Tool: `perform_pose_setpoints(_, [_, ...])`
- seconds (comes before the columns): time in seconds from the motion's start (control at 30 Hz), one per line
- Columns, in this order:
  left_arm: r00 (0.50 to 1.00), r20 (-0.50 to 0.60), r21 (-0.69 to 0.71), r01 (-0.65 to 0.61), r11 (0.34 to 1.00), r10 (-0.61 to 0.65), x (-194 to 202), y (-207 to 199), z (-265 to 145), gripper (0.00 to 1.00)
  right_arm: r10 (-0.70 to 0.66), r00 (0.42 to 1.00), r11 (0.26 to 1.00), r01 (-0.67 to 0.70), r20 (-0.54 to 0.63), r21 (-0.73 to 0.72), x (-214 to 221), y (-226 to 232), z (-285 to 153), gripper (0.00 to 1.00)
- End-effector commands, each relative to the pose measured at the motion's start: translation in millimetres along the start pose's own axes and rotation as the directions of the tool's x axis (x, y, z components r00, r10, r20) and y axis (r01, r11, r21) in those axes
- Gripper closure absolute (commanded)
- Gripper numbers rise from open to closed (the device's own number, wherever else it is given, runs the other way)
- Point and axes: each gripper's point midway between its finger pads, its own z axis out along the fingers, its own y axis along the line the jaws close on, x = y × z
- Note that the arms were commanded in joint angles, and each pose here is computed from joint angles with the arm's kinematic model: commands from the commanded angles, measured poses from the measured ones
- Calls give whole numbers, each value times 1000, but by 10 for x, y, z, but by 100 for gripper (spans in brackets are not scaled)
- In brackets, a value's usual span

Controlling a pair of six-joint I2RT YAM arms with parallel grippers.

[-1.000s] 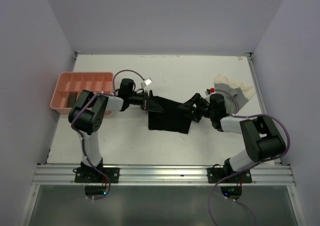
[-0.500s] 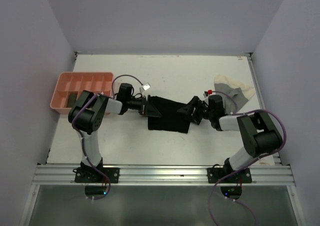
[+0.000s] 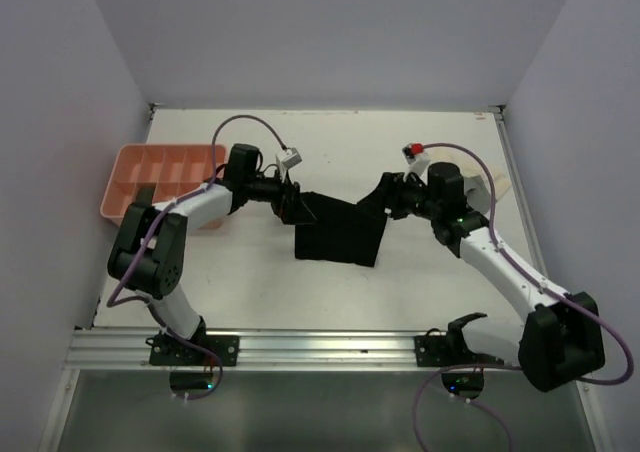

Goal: Roll the underwear
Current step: Fold the underwear

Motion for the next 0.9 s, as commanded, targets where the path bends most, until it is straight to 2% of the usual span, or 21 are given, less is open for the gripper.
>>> perform_pose_setpoints(0.0, [919,-116,-73,-386,919,377,-83,63,-256,0,-282,943,954,296,-175,58,403,41,-73,28])
perform_pose_setpoints(0.03, [888,-148,-90,-450,889,435,-99,88,-311,0,-384,898,915,402,-216,45,524,115,-54,30])
perform_pose_setpoints(0.07, [814,-184,-67,-569,819,550,-83,137,-347,0,-420,874,887,453,-244,93,544,35,-48,30])
perform_pose_setpoints(0.13, [746,-245,-41,-647,762,620,35,134,-446,0,-493,807,836,543,-325,79,686,61,-78,35])
perform_pose_setpoints(0.17, [674,-262,-17,-719,694,691,61,161,-472,0,-536,767,804,591,-353,65,731,54,-80,36])
perform_pose_setpoints(0.2, [644,-287,18,-737,676,709,231,166,-499,6,-556,737,774,627,-383,83,746,16,-113,37])
perform_pose_setpoints(0.23, [599,-293,41,-771,635,746,273,151,-519,10,-609,683,733,679,-403,43,829,66,-117,38])
perform_pose_setpoints(0.27, [532,-291,73,-816,573,795,314,158,-526,14,-628,657,710,703,-417,38,859,51,-128,39])
perform_pose_setpoints(0.3, [515,-293,100,-821,562,806,464,149,-526,22,-645,629,685,728,-435,36,900,10,-149,39])
perform_pose_setpoints(0.33, [482,-278,118,-841,528,831,496,109,-532,25,-670,598,657,753,-439,24,922,5,-151,39])
perform_pose_setpoints(0.37, [418,-261,154,-872,465,870,551,96,-529,29,-672,591,649,760,-446,29,929,-27,-159,40])
perform_pose_setpoints(0.4, [405,-249,180,-873,453,880,682,55,-525,36,-670,584,633,772,-458,58,908,-90,-178,43])
perform_pose_setpoints(0.43, [380,-242,189,-884,428,893,720,43,-515,37,-667,583,627,776,-465,74,898,-122,-185,44])
perform_pose_setpoints(0.5, [342,-225,194,-902,386,912,818,31,-453,36,-664,582,625,777,-470,79,907,-146,-184,45])
perform_pose_setpoints(0.57, [297,-221,189,-921,340,929,839,10,-417,36,-656,581,624,777,-481,86,932,-184,-181,54])
perform_pose_setpoints(0.6, [259,-205,176,-939,296,944,843,-22,-368,36,-654,579,623,777,-487,86,954,-205,-176,59])
perform_pose_setpoints(0.73, [187,-181,174,-960,219,966,882,-71,-284,37,-660,539,607,793,-523,51,1060,-279,-124,65])
perform_pose_setpoints(0.83, [155,-169,196,-962,187,973,902,-100,-193,41,-642,536,591,801,-548,91,1033,-361,-120,66])
perform_pose_setpoints(0.87, [130,-159,205,-965,162,979,908,-119,-144,43,-635,541,588,801,-552,108,1013,-381,-120,66])
